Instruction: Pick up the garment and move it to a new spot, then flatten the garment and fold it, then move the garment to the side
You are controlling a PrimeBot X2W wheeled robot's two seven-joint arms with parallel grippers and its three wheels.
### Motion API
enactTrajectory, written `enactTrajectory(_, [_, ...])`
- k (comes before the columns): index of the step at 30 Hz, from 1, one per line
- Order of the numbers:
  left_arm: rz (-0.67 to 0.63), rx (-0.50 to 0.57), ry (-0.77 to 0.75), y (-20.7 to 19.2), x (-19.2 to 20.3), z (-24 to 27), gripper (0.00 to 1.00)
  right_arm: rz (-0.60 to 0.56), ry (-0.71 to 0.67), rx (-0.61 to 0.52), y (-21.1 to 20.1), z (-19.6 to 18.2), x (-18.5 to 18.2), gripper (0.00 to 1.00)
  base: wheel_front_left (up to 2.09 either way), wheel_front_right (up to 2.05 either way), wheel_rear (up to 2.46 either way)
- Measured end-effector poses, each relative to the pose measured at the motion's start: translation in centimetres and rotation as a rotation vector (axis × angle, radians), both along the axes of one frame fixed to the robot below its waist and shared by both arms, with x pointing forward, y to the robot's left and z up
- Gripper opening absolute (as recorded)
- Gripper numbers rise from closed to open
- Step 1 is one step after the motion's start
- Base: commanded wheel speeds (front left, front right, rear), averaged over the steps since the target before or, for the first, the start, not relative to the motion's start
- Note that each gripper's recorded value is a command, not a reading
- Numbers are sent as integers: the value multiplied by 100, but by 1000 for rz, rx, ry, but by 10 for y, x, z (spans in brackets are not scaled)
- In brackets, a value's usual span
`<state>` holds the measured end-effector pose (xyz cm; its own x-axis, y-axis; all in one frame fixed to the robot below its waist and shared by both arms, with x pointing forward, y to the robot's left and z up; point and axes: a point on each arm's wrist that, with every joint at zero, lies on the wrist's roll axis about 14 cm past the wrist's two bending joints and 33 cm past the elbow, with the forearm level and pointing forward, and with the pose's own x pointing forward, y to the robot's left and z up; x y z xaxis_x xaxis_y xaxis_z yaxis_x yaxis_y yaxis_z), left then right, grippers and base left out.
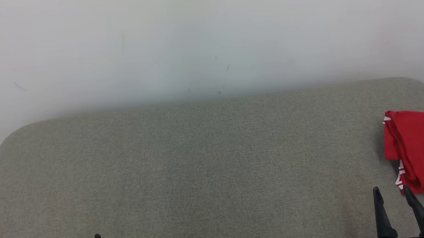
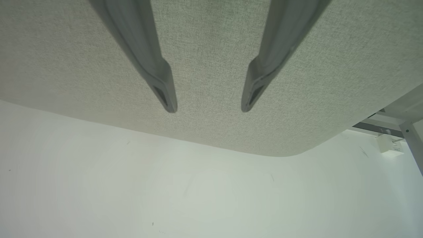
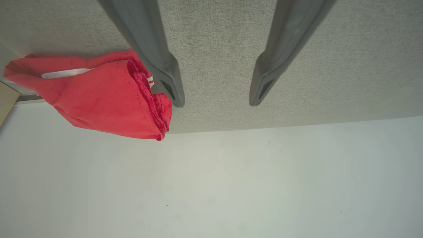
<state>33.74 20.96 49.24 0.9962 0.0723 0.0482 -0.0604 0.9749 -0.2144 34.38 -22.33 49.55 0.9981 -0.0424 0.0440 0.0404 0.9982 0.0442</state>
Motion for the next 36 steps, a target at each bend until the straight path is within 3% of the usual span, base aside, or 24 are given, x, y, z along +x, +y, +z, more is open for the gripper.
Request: enactTrajectory(36, [-47, 8, 13, -15, 10, -3, 100, 19, 50, -12, 12, -16, -1, 100, 0, 0, 0])
